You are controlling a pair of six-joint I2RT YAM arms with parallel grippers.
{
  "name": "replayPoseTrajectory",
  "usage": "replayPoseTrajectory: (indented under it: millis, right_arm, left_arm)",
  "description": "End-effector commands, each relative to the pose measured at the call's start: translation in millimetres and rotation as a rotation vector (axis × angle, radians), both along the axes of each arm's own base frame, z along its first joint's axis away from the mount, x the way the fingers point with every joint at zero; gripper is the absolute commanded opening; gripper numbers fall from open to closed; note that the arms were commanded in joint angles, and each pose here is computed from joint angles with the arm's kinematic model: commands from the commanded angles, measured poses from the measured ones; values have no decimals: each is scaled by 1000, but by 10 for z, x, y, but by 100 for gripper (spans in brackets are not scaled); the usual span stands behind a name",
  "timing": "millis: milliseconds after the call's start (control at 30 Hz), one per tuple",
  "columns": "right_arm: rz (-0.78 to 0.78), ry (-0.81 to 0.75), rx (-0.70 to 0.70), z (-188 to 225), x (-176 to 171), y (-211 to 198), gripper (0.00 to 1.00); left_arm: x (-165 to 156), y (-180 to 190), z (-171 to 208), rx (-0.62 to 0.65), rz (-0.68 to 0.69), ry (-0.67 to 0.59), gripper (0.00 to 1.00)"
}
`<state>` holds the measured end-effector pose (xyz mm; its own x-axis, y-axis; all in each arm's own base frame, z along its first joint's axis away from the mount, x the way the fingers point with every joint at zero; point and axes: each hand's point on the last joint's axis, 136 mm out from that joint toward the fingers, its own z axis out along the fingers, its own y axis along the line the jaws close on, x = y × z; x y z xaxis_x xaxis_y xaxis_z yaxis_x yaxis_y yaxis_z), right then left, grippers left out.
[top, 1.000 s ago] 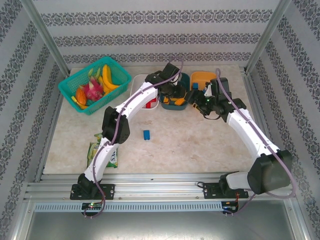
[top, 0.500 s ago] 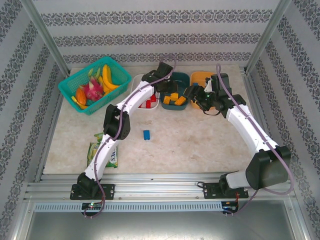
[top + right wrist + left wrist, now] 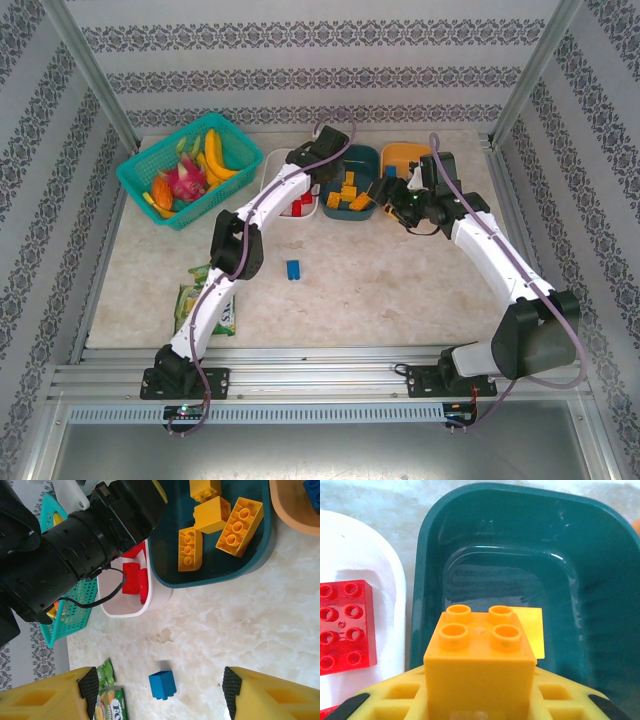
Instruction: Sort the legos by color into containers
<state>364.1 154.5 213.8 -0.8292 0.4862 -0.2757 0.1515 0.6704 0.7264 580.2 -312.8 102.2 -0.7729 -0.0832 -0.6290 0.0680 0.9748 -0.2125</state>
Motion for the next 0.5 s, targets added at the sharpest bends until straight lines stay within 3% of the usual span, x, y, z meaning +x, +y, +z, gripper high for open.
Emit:
replayPoseTrajectory:
  millis: [0,467]
  right_arm:
    - [6,-30,5,59,-27,-41,69]
    - [8,-22,3,10,-107,-60,69]
  left_arm:
    - [6,-24,-98,73,-9,-22,30]
    - [-132,-171,-191,130,-46,-13,30]
